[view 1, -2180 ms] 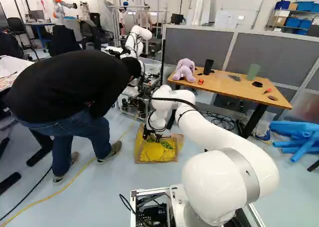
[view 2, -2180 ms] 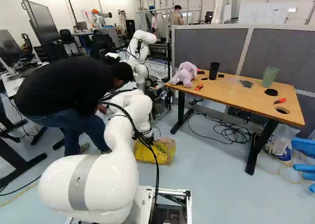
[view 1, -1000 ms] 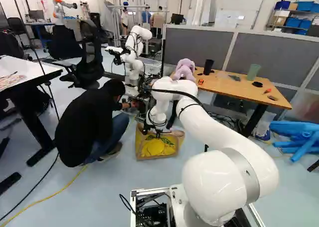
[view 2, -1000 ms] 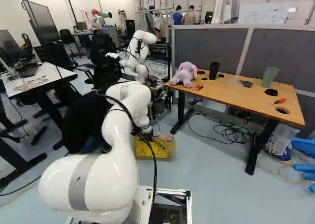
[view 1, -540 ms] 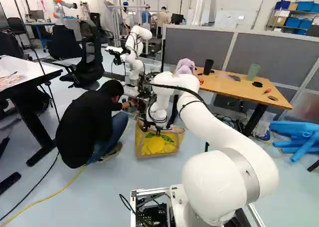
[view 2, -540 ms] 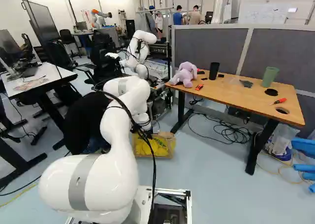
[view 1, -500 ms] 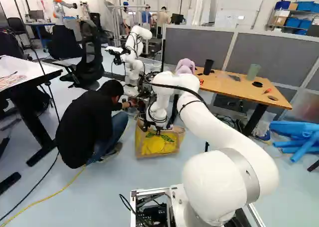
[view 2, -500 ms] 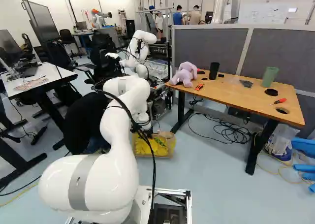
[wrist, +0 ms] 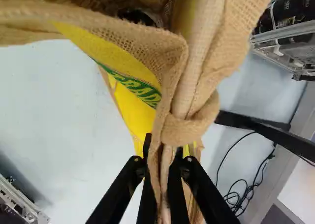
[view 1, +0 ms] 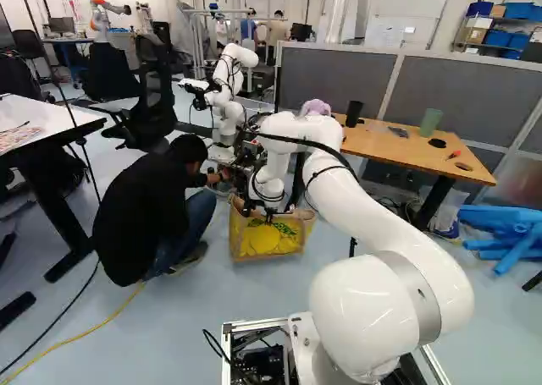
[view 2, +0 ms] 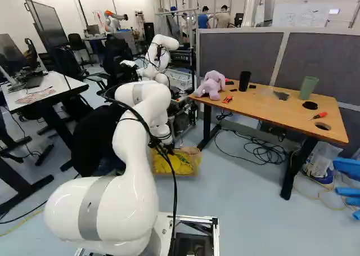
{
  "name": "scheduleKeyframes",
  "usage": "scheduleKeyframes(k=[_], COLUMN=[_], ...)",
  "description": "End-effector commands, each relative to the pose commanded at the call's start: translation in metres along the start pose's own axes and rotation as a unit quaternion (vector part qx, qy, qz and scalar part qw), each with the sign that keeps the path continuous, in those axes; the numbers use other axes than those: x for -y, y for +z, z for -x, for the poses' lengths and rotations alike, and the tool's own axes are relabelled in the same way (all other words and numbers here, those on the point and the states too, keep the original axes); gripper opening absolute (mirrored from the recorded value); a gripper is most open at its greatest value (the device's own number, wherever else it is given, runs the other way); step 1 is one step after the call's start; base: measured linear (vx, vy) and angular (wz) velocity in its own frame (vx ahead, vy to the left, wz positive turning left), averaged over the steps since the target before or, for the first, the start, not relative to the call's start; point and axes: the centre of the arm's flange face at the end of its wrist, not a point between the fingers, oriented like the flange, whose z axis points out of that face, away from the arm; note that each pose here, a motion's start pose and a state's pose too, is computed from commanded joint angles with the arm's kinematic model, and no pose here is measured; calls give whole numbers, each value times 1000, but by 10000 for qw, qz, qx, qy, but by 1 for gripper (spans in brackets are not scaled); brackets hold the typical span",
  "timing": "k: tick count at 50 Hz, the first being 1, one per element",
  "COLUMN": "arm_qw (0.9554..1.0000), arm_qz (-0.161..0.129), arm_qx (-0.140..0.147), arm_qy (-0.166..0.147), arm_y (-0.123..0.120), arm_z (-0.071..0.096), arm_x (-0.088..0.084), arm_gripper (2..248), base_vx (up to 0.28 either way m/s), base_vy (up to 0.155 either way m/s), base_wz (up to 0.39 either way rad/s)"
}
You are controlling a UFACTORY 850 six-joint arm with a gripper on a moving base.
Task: Pick up the bag on the ground and place it on the table
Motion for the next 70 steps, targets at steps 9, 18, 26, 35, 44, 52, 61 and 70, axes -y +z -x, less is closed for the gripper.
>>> scheduleKeyframes(k=[9,18,26,35,44,52,61,70], arm_qw=[10000,9999,9999,9999,9995,9975,9933,9868], arm_qz=[54,97,124,154,183,210,238,267], arm_qx=[-22,-40,-51,-64,-82,-105,-134,-167], arm_qy=[6,11,12,14,262,667,1121,1590], arm_y=[-12,-24,-36,-49,-62,-74,-87,-100], arm_z=[-2,-3,-4,-4,-5,-5,-6,-6], arm_x=[-6,-11,-14,-17,-20,-22,-24,-26], arm_gripper=[22,22,22,22,22,22,22,22], base_vx=[0,0,0,0,0,0,0,0], base_vy=[0,0,0,0,0,0,0,0], base_wz=[0,0,0,0,0,0,0,0])
